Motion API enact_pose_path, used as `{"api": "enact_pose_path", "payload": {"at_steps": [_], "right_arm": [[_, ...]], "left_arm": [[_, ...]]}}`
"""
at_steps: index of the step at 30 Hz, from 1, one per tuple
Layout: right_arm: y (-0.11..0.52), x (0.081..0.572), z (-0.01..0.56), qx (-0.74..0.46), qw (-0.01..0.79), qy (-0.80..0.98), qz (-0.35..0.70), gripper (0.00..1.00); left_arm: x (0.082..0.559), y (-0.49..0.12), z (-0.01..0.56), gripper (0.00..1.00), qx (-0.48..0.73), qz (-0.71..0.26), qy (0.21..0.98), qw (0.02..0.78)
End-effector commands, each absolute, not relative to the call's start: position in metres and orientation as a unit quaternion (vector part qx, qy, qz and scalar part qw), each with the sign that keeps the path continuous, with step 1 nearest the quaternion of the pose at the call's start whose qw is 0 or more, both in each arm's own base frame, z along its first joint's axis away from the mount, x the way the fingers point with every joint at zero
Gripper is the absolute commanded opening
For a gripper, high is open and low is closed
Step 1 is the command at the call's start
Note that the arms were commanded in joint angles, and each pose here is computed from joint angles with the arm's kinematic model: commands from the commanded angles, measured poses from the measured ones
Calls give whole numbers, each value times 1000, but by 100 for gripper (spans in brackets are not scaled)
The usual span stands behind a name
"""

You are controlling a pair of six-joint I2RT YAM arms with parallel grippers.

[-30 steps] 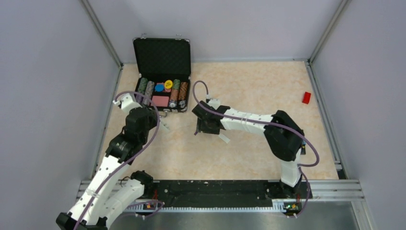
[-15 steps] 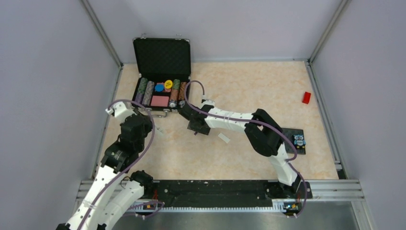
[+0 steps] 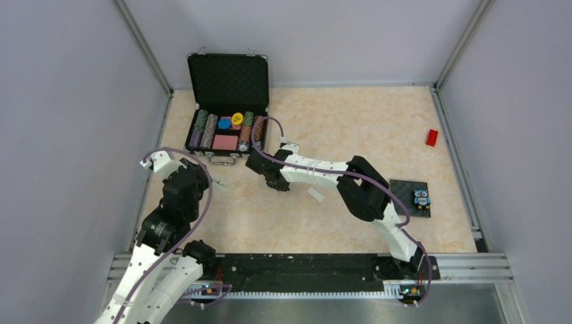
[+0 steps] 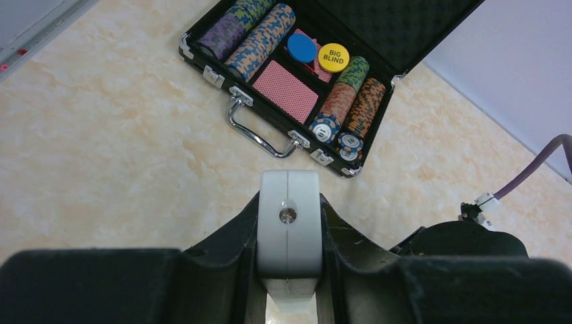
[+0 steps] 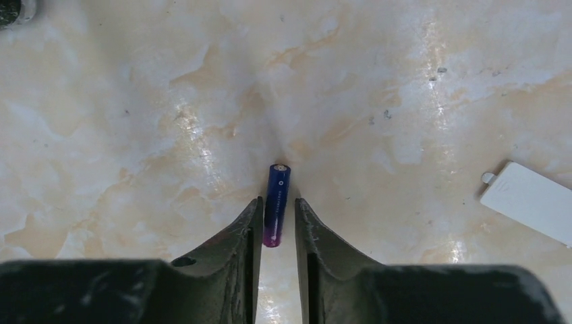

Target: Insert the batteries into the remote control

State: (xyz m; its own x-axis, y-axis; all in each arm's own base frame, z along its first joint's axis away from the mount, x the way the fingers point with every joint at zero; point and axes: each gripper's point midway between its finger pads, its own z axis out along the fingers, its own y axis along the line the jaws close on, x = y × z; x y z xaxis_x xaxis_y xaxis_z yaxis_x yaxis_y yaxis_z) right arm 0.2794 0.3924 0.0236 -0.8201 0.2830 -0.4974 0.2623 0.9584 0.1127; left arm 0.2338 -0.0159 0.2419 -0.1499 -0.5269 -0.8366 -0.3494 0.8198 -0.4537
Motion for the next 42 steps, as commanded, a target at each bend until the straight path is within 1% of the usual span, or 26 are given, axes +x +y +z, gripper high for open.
{"api": "enact_pose_path", "payload": {"at_steps": [1,3,4,6,8,11,12,13,17,20,21,25,28,30,33,37,42], "right_arm": [[382,267,2,128,252,959,-23,20],[381,269,3,119,254,960,-26,20],[379,270,2,115,253,960,-27,21],[377,271,0,105,249,962,-29,28],[376,273,-6,95,245,965,-27,33],[376,272,-17,75,237,968,-29,33],[375,271,-22,70,232,970,-33,31],[373,268,-27,66,226,971,-38,27],[360,261,-41,58,215,974,-53,8],[354,263,-33,47,221,973,-41,0],[355,266,-27,42,226,973,-25,0],[357,280,31,20,267,961,66,0],[344,286,97,-3,308,943,122,0],[326,288,132,-12,335,932,139,0],[296,291,183,-21,380,909,172,0],[280,286,242,-76,423,873,231,0],[288,261,296,-163,468,811,311,1]], "left_arm": [[232,-12,245,0,-297,-77,745,592],[232,-14,244,0,-297,-81,746,591],[232,-15,243,0,-295,-83,747,590],[233,-17,241,0,-291,-87,750,587],[234,-20,240,0,-289,-91,753,584],[234,-21,238,0,-290,-94,753,583],[235,-21,237,0,-291,-94,753,582],[235,-21,236,0,-291,-94,754,582],[237,-23,233,0,-291,-94,756,579],[242,-33,229,0,-281,-111,762,573],[244,-38,226,0,-274,-121,766,569],[254,-70,222,0,-232,-181,780,552],[261,-117,242,0,-149,-284,768,554],[257,-156,263,0,-68,-370,745,551],[249,-193,290,0,11,-459,709,536],[247,-226,313,0,64,-528,693,487],[248,-254,341,0,116,-590,667,440]]}}
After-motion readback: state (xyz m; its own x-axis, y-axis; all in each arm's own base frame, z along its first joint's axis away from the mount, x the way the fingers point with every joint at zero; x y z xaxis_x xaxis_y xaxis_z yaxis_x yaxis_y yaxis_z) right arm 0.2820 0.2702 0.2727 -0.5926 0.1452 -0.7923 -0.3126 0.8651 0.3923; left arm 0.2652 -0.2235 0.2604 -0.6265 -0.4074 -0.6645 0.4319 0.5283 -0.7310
